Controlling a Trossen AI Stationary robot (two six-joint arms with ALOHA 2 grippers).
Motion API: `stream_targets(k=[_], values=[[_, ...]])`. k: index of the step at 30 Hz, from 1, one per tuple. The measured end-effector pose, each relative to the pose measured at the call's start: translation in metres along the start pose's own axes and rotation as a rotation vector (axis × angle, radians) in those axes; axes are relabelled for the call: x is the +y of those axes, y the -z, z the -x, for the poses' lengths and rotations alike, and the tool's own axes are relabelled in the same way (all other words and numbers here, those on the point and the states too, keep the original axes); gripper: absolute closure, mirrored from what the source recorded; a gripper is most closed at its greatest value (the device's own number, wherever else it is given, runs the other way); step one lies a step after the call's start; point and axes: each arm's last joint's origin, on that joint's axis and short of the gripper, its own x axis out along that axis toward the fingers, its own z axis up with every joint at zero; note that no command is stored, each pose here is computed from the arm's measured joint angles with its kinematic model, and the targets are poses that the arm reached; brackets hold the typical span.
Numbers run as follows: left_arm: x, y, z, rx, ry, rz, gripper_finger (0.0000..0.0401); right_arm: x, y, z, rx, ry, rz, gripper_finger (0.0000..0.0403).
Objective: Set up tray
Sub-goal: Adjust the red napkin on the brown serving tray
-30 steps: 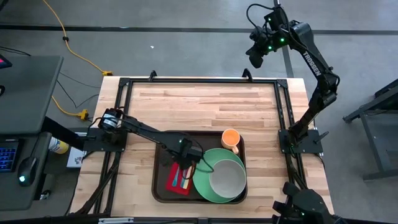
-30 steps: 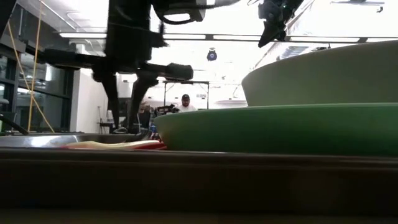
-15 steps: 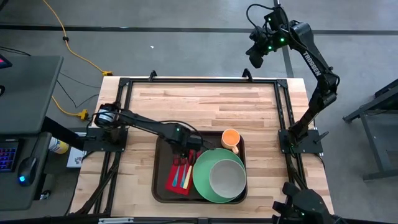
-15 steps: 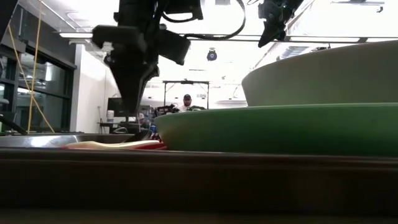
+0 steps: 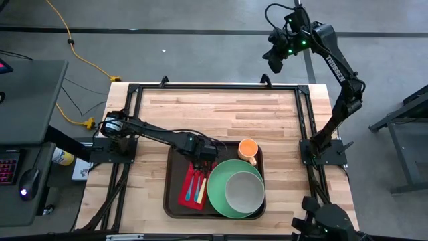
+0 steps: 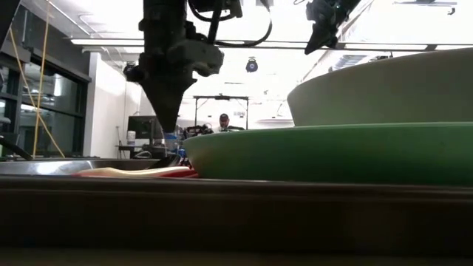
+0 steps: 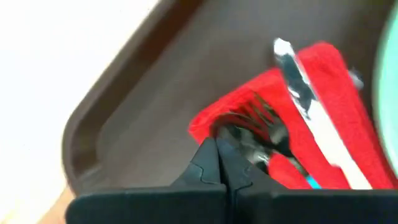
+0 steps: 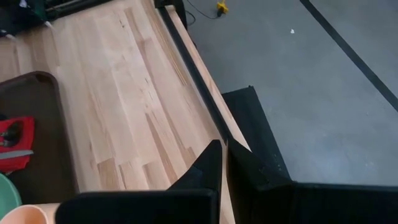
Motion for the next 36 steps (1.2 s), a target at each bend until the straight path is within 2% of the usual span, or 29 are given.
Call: stream_targets(k=[3, 5, 7, 10, 12, 14, 18, 23, 28, 32, 36], values=[[0.006, 0.003, 0.000, 0.003, -0.082, 0.113, 0.0371, 0.000, 0.000, 0.000, -0.007, -0.010, 0.001, 0.0403], [0.009, 0.005, 0.000, 0.013, -0.119, 0.140, 0.0357, 0.001, 0.000, 0.000, -0.010, -0.019, 0.001, 0.0403], [0.011, 0.007, 0.000, 0.025, -0.138, 0.115, 0.0353, 0.002, 0.000, 0.000, -0.015, -0.058, -0.004, 0.0403], [0.012, 0.007, 0.001, 0.039, -0.149, 0.042, 0.0364, 0.007, 0.001, 0.000, -0.038, -0.180, -0.016, 0.0403], [0.014, 0.009, 0.001, 0.055, -0.166, 0.026, 0.0380, 0.018, 0.000, -0.002, -0.046, -0.289, -0.008, 0.0403], [0.016, 0.010, 0.003, 0.061, -0.180, 0.022, 0.0390, 0.033, -0.003, -0.001, -0.067, -0.366, 0.049, 0.0403], [0.028, 0.011, 0.020, 0.019, -0.204, 0.028, 0.0376, 0.073, -0.012, 0.011, -0.090, -0.374, 0.179, 0.0403], [0.061, 0.013, 0.052, -0.011, -0.303, 0.036, 0.0359, 0.123, -0.015, 0.018, -0.067, -0.391, 0.284, 0.0403], [0.106, 0.021, 0.097, -0.128, -0.355, 0.023, 0.0389, 0.173, -0.015, 0.021, -0.052, -0.496, 0.323, 0.0403], [0.144, 0.035, 0.131, -0.272, -0.340, 0.017, 0.0381, 0.209, -0.015, 0.000, -0.053, -0.441, 0.290, 0.0403], [0.180, 0.058, 0.146, -0.324, -0.321, -0.003, 0.0355, 0.244, -0.008, -0.035, -0.099, -0.496, 0.201, 0.0403]])
